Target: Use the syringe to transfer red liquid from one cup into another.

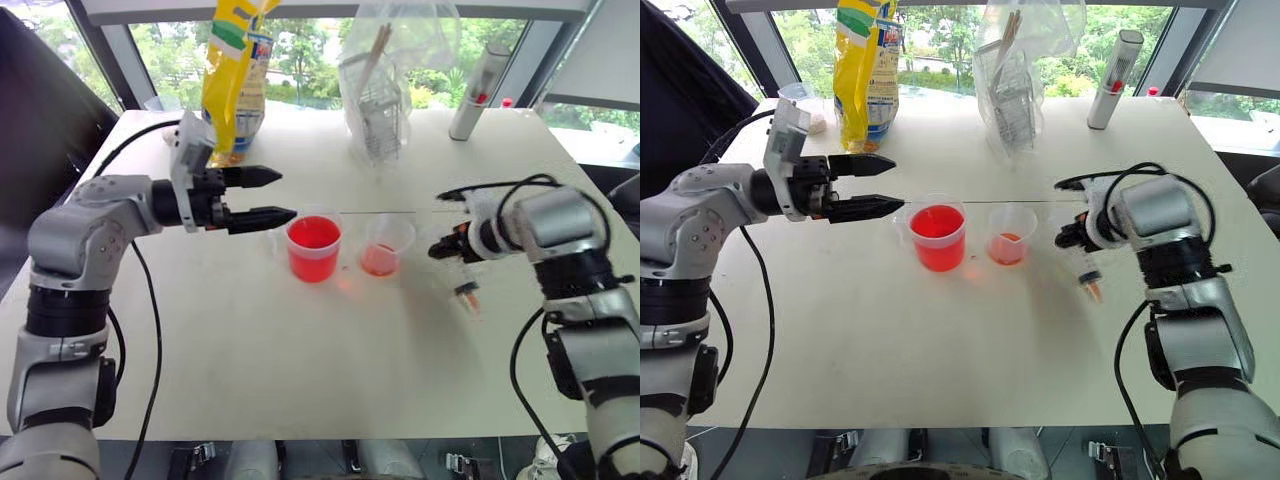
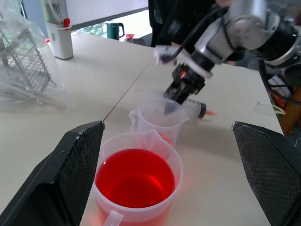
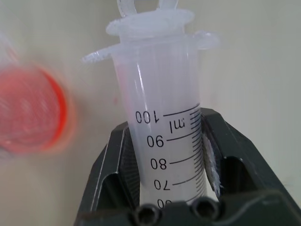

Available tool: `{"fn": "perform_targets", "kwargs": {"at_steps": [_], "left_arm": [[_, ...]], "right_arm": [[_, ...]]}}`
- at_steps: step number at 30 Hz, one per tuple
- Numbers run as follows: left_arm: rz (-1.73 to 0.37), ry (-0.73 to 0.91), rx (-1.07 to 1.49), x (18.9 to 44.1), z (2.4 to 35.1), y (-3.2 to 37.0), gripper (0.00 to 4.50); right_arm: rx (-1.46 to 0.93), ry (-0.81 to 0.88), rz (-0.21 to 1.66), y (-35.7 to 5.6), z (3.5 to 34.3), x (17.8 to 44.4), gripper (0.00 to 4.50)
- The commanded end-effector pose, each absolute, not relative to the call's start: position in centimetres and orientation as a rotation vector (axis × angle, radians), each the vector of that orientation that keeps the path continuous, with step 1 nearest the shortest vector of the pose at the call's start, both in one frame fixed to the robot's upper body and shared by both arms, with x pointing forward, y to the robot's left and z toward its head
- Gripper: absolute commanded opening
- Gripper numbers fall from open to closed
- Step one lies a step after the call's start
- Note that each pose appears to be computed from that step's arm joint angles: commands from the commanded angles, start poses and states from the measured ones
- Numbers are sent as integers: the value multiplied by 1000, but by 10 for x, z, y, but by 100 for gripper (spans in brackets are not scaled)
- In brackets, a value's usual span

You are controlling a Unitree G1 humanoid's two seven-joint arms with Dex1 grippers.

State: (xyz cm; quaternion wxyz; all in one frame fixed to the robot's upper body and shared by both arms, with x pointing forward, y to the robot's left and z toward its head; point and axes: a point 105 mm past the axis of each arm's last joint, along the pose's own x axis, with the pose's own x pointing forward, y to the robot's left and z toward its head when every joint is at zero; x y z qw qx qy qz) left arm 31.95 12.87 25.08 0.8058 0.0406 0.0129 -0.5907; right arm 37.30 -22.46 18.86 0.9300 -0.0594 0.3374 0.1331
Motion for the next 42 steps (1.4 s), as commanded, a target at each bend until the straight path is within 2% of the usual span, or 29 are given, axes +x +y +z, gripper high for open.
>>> {"fn": "perform_targets", "kwargs": {"at_steps": [1,6,9,14,18,27,35,42], "left_arm": [[-1278,-29,109,319,270,130,450],[-1308,-64,107,325,287,125,450],[-1329,-86,114,328,298,122,450],[-1351,-112,131,329,316,122,450],[-1360,-118,158,327,325,123,450],[-1346,-149,207,327,335,122,450],[-1289,-168,263,344,329,116,450],[-1272,-190,262,358,329,104,450]], "right_arm": [[-186,261,284,-220,288,366,141],[-370,-117,483,-163,336,342,141],[-294,-284,672,-118,346,328,141],[-97,-434,900,-63,345,320,141],[27,-460,1001,-35,331,324,141],[44,-403,997,-21,261,347,141],[18,-387,978,-20,240,348,141],[16,-379,980,-17,233,347,141]]}}
